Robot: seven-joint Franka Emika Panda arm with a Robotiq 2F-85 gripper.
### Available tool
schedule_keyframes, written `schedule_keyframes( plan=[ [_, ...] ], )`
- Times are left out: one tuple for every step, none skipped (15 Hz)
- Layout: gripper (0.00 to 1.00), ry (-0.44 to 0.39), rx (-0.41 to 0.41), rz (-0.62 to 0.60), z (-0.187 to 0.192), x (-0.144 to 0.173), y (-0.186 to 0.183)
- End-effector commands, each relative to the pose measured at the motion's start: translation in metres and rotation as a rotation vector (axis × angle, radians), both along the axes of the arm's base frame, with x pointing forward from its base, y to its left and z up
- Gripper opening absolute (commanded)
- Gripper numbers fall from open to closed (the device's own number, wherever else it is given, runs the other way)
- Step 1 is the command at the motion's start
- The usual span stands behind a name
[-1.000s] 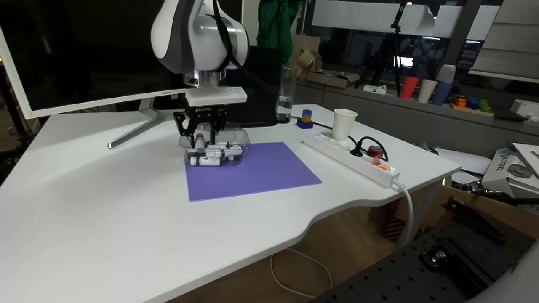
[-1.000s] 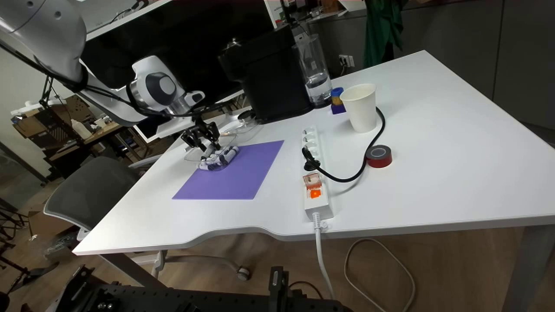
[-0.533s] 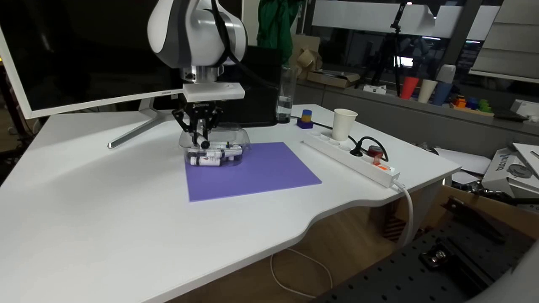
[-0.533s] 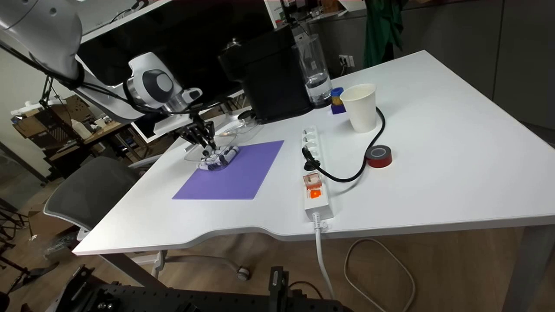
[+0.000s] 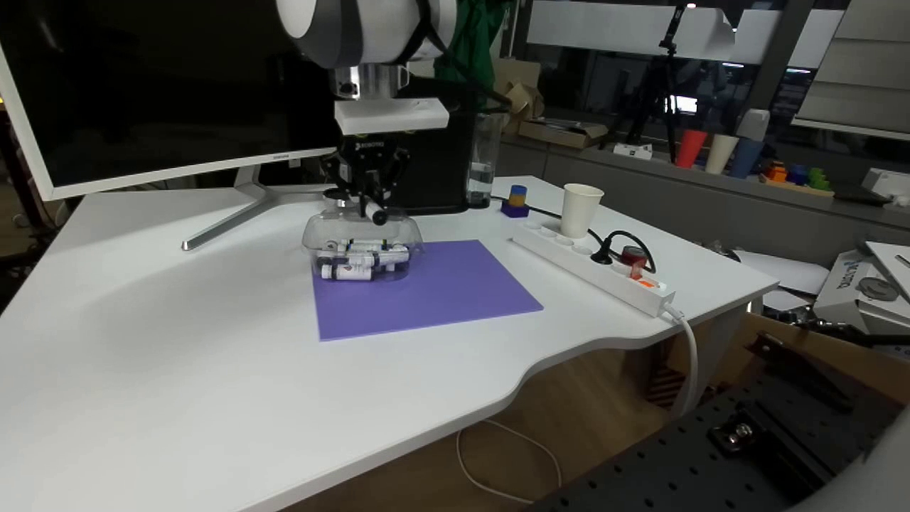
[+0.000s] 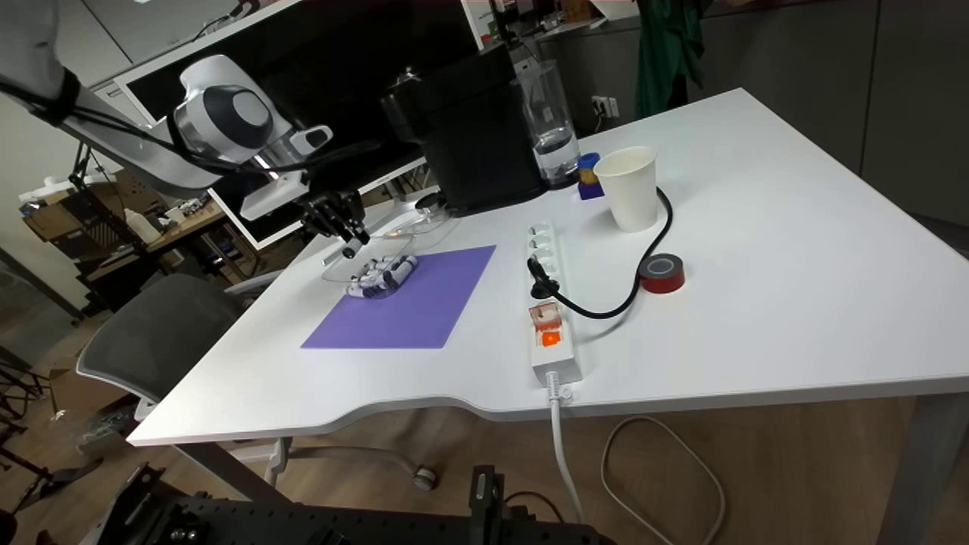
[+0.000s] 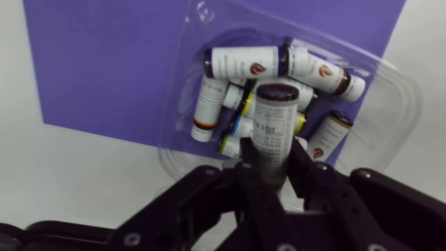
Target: Pick a bottle from the container and put it on the table
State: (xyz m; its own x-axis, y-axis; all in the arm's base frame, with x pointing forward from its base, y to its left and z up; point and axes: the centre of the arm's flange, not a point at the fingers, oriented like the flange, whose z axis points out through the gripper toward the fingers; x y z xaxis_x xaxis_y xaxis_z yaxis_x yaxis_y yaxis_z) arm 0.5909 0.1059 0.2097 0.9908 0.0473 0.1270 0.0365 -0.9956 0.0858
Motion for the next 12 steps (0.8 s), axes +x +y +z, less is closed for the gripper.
schedule_keyframes(
  plan=[
    [0.07,0.008,-0.044,-0.102,0.015,-0.058,-0.034],
    [0.07,0.013,-0.048,-0.129,0.01,-0.068,-0.046],
    [0.07,0.02,-0.046,-0.148,0.005,-0.077,-0.057],
    [0.07,0.024,-0.048,-0.167,-0.002,-0.085,-0.068],
    [0.07,0.027,-0.053,-0.184,-0.009,-0.093,-0.077],
    [0.07,0.026,-0.058,-0.194,-0.018,-0.098,-0.087],
    [0.07,0.025,-0.063,-0.204,-0.026,-0.103,-0.095],
    [0.07,0.023,-0.071,-0.208,-0.036,-0.107,-0.104],
    [0.07,0.023,-0.076,-0.212,-0.042,-0.11,-0.111],
    [0.07,0.019,-0.076,-0.216,-0.049,-0.113,-0.117],
    [0.07,0.014,-0.083,-0.216,-0.056,-0.115,-0.124],
    [0.07,0.007,-0.086,-0.222,-0.063,-0.116,-0.129]
  ],
)
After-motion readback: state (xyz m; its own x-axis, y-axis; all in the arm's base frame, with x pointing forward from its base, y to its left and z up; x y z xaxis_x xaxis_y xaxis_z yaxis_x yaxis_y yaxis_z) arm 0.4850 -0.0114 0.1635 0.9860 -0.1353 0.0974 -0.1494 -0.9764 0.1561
